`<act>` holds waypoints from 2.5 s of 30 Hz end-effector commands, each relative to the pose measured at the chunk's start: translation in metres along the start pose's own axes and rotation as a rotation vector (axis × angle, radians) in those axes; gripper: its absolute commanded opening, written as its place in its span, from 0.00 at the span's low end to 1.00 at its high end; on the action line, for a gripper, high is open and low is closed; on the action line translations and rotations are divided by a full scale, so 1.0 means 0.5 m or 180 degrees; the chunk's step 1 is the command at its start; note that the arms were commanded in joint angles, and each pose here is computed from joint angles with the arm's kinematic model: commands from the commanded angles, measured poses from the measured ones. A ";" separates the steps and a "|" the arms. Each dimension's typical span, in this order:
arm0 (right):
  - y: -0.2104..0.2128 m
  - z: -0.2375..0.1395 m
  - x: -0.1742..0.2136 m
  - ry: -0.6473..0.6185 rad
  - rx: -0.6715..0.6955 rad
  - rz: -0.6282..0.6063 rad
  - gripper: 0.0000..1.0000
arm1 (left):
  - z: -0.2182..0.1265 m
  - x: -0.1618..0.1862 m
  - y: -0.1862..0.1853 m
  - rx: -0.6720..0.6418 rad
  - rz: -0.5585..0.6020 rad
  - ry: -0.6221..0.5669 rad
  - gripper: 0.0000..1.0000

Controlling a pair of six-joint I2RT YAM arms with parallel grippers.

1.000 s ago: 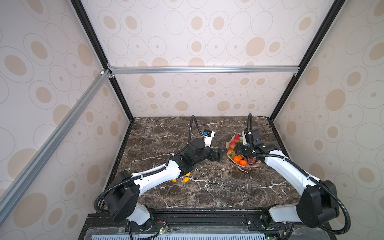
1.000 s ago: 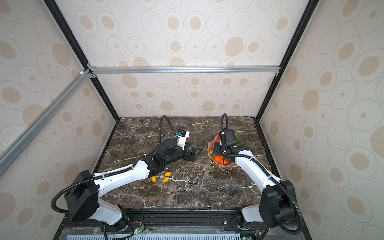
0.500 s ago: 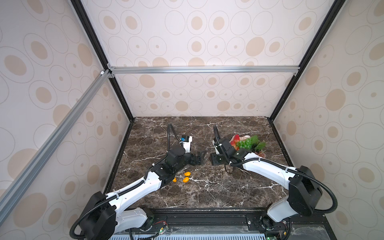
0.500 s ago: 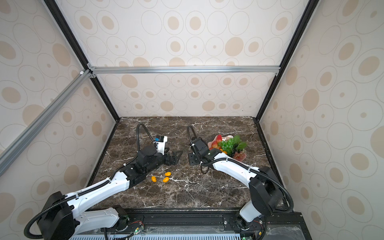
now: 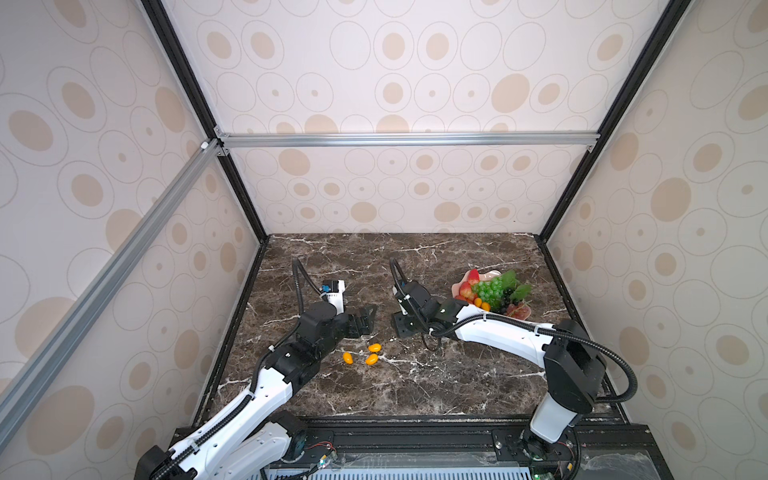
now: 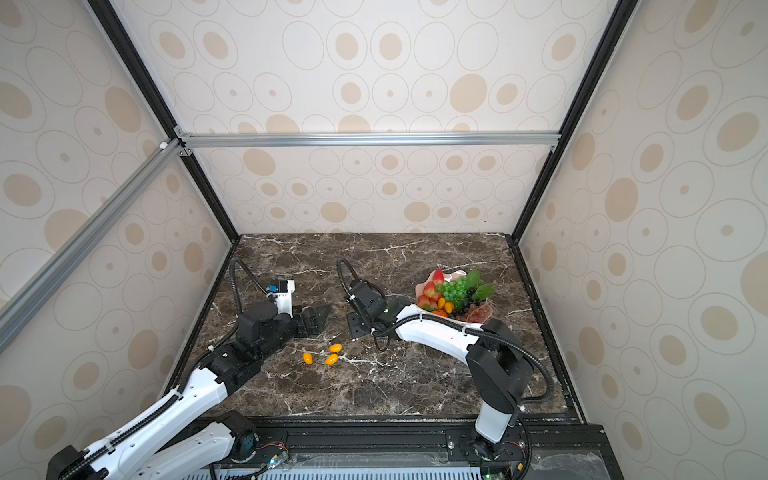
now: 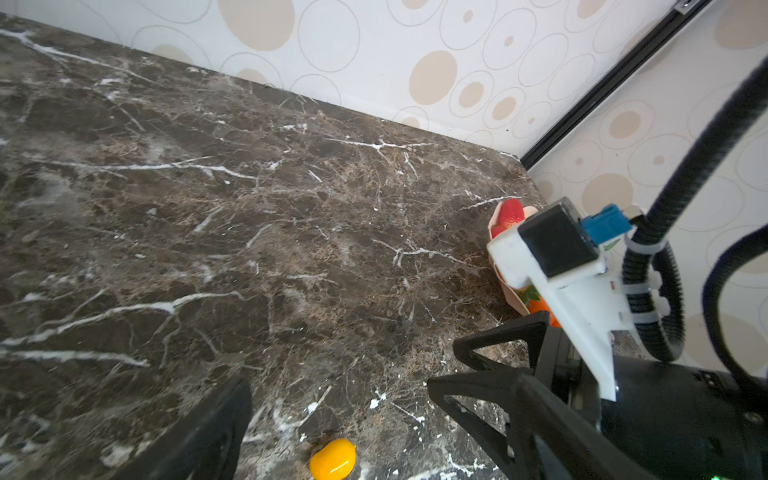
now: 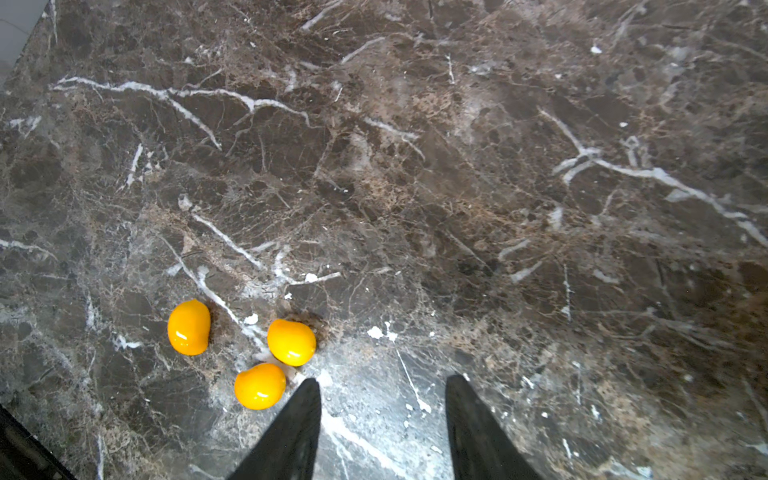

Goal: Place and organize the fake fruits in the fruit bowl
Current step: 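Move the right gripper back over the remaining yellow fruits, then lower the right gripper onto a yellow fruit and close on it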

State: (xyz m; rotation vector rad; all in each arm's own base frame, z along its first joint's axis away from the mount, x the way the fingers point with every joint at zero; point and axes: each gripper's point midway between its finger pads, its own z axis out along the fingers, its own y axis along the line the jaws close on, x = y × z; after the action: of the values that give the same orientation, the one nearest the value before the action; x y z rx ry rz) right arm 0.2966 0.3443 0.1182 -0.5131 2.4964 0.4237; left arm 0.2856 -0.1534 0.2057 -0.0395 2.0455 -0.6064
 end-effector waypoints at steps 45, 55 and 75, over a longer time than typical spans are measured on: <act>0.305 0.160 0.120 0.0971 -0.0727 -0.1051 0.48 | -0.195 -0.018 0.221 -0.1316 -0.0945 -0.0613 0.99; 0.287 0.195 0.129 0.1036 -0.0504 -0.1123 0.45 | -0.191 -0.019 0.218 -0.1278 -0.0910 -0.0604 0.99; 0.270 0.229 0.152 0.1097 -0.0369 -0.1143 0.38 | -0.183 -0.019 0.210 -0.1188 -0.0850 -0.0586 0.99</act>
State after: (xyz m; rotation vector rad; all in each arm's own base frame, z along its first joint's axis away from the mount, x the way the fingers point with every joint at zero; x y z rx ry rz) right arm 0.2358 0.4940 0.0270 -1.1117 2.5943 0.4188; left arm 0.2357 -0.0239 0.1902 -0.5828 2.0043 -0.3506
